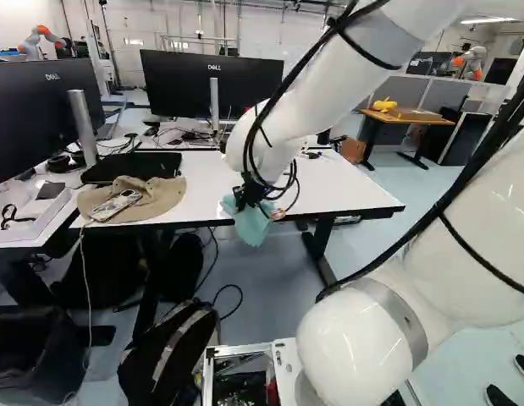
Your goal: Clean the table with the green towel
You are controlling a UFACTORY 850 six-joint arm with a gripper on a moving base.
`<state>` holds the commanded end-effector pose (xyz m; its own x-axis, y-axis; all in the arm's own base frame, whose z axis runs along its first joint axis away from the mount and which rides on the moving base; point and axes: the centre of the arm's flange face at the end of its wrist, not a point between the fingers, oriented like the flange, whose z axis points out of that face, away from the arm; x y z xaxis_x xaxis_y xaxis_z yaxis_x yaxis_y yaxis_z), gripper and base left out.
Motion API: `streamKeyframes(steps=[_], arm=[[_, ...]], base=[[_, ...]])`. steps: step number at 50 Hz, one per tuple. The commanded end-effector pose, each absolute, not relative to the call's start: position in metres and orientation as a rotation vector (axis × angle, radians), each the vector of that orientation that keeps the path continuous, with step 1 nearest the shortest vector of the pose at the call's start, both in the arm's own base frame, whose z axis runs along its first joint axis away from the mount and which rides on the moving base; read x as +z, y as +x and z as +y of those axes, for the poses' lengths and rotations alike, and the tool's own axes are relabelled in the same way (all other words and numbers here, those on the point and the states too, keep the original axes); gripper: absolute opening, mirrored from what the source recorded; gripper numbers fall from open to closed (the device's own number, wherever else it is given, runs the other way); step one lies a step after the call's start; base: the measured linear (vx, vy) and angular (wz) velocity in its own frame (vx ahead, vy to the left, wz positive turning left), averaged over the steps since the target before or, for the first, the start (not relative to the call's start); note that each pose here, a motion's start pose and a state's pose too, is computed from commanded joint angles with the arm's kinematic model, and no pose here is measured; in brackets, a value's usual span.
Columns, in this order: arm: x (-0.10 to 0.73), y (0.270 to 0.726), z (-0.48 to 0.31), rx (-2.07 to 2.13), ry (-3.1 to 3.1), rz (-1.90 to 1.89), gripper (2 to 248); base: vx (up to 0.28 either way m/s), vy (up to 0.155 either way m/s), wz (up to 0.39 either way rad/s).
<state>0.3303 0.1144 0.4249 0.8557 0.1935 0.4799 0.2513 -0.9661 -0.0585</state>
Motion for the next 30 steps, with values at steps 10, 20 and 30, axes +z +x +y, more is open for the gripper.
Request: streamKeyframes(steps=[10, 20, 30], arm=[[0.424, 0.329, 0.098, -0.743, -2.926, -0.287, 41], [0.424, 0.330, 0.081, -0.751, -2.942, -0.218, 41], [0.424, 0.334, 0.065, -0.757, -2.958, -0.146, 41]], base=[[0.000, 0.000, 0.000], [0.000, 0.000, 0.000], [0.000, 0.000, 0.000]])
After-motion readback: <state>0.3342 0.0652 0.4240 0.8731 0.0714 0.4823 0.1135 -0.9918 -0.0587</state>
